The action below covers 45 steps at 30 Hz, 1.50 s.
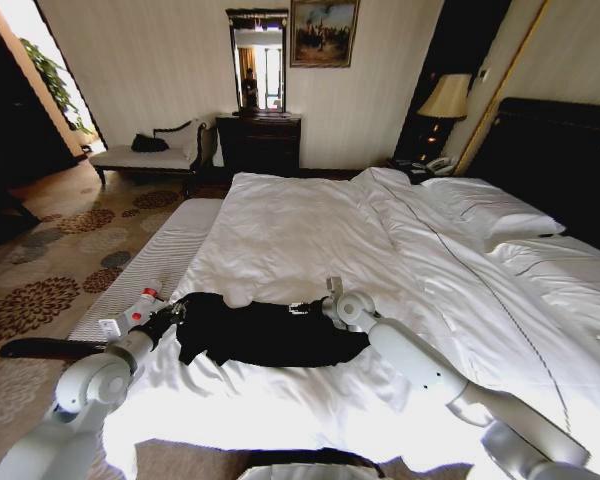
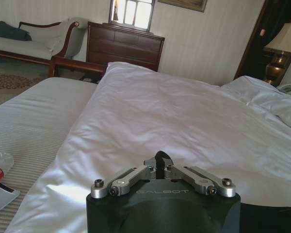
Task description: Fold the clothes on the bed.
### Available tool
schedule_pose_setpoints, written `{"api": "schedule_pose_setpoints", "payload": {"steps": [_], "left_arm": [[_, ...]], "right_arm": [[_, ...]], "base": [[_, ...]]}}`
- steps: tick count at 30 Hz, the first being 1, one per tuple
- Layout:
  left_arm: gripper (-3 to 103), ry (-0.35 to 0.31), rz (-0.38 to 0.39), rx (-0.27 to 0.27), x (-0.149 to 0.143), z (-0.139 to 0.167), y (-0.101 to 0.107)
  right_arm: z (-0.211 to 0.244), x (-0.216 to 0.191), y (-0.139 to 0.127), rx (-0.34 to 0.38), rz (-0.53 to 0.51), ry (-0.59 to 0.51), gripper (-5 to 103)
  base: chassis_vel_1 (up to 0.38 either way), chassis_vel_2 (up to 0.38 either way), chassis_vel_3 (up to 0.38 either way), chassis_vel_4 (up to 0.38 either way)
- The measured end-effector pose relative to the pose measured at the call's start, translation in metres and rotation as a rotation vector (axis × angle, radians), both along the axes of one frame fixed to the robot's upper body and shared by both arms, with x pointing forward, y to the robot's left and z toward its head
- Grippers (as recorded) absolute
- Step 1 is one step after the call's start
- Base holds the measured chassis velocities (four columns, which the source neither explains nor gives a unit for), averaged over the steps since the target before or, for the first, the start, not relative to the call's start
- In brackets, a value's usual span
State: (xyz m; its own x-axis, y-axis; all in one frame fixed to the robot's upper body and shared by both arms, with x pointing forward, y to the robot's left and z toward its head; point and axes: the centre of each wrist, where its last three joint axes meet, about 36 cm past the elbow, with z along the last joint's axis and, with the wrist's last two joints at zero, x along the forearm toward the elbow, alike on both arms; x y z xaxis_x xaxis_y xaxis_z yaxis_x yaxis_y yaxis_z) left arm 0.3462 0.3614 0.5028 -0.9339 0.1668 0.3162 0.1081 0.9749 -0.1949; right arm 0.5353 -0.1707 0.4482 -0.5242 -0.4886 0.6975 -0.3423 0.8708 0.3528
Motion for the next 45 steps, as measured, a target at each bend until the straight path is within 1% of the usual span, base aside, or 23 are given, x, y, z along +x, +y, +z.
{"api": "schedule_pose_setpoints", "payload": {"steps": [1, 2, 4, 5, 8, 10, 14, 16, 20, 21, 23, 24, 25, 29, 35, 40, 41, 43, 44, 45], "left_arm": [[2, -0.001, 0.001, 0.001, 0.000, 0.000, 0.000], [2, -0.001, 0.001, 0.001, 0.000, 0.000, 0.000], [2, -0.002, 0.003, 0.002, -0.001, 0.001, 0.001], [2, -0.002, 0.003, 0.002, -0.001, 0.001, 0.001], [2, -0.003, 0.004, 0.003, -0.001, 0.001, 0.001], [2, -0.004, 0.004, 0.003, -0.001, 0.002, 0.002], [2, -0.005, 0.006, 0.005, 0.001, 0.002, 0.003], [2, -0.005, 0.006, 0.006, 0.001, 0.002, 0.003], [2, -0.003, 0.007, 0.009, 0.002, 0.002, 0.004], [2, -0.003, 0.007, 0.009, 0.002, 0.002, 0.004], [2, -0.004, 0.009, 0.010, 0.002, 0.002, 0.005], [2, -0.005, 0.010, 0.010, 0.002, 0.002, 0.005], [2, -0.007, 0.012, 0.010, 0.003, 0.003, 0.006], [2, -0.015, 0.015, 0.009, 0.003, 0.006, 0.007], [2, -0.023, 0.016, 0.009, 0.003, 0.009, 0.009], [2, -0.033, 0.013, 0.005, 0.000, 0.013, 0.008], [2, -0.030, 0.010, 0.005, -0.004, 0.013, 0.006], [2, -0.026, 0.009, 0.009, -0.005, 0.011, 0.006], [2, -0.012, 0.006, 0.022, -0.008, 0.003, 0.004], [2, 0.006, 0.003, 0.031, -0.008, -0.006, 0.002]], "right_arm": [[0.001, -0.001, 0.000, 0.001, 0.002, -0.002, 89], [0.001, -0.001, 0.000, 0.001, 0.002, -0.002, 89], [0.003, -0.002, 0.000, 0.006, 0.008, -0.006, 79], [0.003, -0.002, 0.000, 0.006, 0.008, -0.006, 79], [0.005, -0.006, -0.002, 0.021, 0.015, -0.007, 62], [0.005, -0.007, -0.003, 0.027, 0.019, -0.007, 62], [0.005, -0.013, -0.005, 0.051, 0.032, -0.006, 41], [0.005, -0.014, -0.006, 0.056, 0.035, -0.005, 41], [0.006, -0.017, -0.008, 0.076, 0.048, -0.011, 19], [0.006, -0.017, -0.008, 0.076, 0.048, -0.011, 19], [0.011, -0.016, -0.010, 0.097, 0.052, -0.025, 8], [0.014, -0.016, -0.011, 0.107, 0.053, -0.033, 8], [0.017, -0.016, -0.012, 0.116, 0.052, -0.041, 3], [0.031, -0.020, -0.015, 0.142, 0.050, -0.075, 0], [0.038, -0.027, -0.021, 0.152, 0.049, -0.094, 0], [0.036, -0.026, -0.024, 0.127, 0.021, -0.097, 0], [0.035, -0.025, -0.023, 0.118, 0.003, -0.096, -3], [0.034, -0.025, -0.022, 0.109, -0.008, -0.095, -3], [0.032, -0.025, -0.022, 0.092, -0.030, -0.091, -3], [0.030, -0.025, -0.023, 0.076, -0.050, -0.088, 7]], "base": [[0.000, 0.000, 0.000, 0.000], [0.000, 0.000, 0.000, 0.000], [0.000, 0.000, 0.000, 0.000], [0.000, 0.000, 0.000, 0.000], [0.000, 0.000, 0.000, 0.000], [0.000, 0.000, 0.000, 0.000], [0.000, 0.000, 0.000, 0.000], [0.000, 0.000, 0.000, 0.000], [0.000, 0.000, 0.000, 0.000], [0.000, 0.000, 0.000, 0.000], [0.000, 0.000, 0.000, 0.000], [0.000, 0.000, 0.000, 0.000], [0.000, 0.000, 0.000, 0.000], [0.000, 0.000, 0.000, 0.000], [0.000, 0.000, 0.000, 0.000], [0.000, 0.000, 0.000, 0.000], [0.000, 0.000, 0.000, 0.000], [0.000, 0.000, 0.000, 0.000], [0.000, 0.000, 0.000, 0.000], [0.000, 0.000, 0.000, 0.000]]}}
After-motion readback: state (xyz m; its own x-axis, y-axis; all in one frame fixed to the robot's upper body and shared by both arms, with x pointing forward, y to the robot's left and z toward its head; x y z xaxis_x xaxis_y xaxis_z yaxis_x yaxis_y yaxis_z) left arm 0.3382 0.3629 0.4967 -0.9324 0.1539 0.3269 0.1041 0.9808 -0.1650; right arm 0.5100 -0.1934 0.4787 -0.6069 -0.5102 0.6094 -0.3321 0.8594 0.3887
